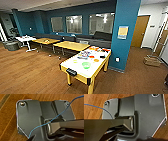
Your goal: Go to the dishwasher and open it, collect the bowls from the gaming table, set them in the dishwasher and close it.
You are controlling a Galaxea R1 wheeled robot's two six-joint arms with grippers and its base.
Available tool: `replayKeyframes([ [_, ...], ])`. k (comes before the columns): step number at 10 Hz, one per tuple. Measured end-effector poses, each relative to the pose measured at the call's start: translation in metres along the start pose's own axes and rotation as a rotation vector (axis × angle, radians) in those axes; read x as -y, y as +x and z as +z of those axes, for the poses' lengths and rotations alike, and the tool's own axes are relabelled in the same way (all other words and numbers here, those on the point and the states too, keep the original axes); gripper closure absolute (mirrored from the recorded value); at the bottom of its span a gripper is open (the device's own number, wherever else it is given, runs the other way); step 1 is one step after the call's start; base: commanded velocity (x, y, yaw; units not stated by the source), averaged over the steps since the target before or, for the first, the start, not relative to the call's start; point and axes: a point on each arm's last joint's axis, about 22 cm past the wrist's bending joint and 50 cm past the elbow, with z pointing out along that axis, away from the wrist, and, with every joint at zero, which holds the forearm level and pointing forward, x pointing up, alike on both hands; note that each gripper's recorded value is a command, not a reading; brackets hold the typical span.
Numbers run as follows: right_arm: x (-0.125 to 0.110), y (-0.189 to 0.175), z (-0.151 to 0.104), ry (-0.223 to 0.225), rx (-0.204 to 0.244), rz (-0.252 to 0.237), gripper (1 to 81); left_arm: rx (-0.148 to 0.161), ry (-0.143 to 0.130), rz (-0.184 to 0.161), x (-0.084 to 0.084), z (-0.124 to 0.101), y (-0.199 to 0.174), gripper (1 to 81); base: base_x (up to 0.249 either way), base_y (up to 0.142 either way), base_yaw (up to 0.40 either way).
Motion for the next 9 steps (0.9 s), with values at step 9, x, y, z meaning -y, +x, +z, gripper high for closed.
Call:
replayKeyframes([
  [9, -0.0059, -0.001, -0.0011, -0.01, 0.001, 0.001, 1.0, 0.0, -0.001, 0.0, -0.0005, 0.0001, -0.0004, 1.0, 0.192, 0.056, 0.0],
])
